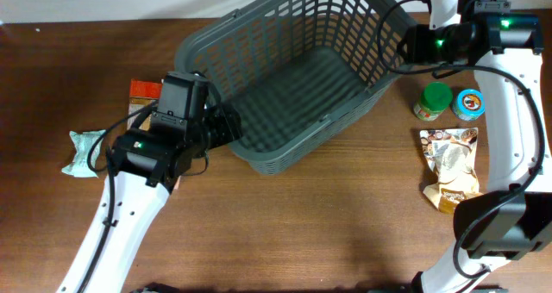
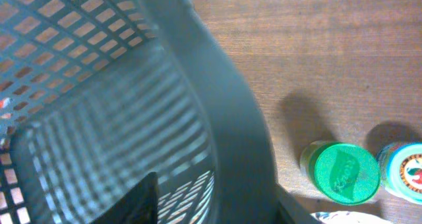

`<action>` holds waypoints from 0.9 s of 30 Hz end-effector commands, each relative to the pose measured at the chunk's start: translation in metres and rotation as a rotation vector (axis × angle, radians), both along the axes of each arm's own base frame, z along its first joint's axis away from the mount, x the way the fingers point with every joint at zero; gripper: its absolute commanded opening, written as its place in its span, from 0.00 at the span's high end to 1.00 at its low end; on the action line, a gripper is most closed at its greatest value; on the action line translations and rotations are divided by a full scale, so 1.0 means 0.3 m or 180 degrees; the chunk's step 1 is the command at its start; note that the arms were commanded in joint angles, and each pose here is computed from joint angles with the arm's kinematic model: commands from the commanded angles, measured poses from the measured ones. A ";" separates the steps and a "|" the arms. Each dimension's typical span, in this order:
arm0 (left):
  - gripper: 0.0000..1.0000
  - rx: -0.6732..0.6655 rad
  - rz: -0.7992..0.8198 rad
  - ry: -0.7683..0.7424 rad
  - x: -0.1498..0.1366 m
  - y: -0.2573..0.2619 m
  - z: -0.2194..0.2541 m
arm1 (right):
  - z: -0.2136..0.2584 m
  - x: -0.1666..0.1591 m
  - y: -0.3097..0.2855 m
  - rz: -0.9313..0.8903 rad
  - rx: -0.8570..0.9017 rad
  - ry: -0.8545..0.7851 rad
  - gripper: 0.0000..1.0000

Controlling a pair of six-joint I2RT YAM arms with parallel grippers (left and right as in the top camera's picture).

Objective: Pack container

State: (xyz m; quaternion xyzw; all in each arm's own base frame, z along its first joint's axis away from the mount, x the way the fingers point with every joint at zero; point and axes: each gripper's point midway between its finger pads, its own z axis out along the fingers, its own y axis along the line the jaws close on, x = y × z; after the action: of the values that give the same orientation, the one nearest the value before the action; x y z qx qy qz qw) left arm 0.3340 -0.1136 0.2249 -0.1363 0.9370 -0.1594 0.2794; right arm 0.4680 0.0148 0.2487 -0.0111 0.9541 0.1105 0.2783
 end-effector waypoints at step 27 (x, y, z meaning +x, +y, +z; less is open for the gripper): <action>0.45 0.0597 -0.0283 -0.0186 0.238 0.125 0.006 | 0.185 -0.204 0.021 0.0011 0.0000 -0.0060 0.64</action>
State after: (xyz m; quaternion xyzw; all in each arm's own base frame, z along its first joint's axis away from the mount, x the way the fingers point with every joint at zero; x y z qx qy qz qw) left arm 0.3959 -0.0784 0.2336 -0.0815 0.9398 -0.1043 0.3149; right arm 0.4187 0.0145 0.2791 0.0018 0.9599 0.1051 0.2599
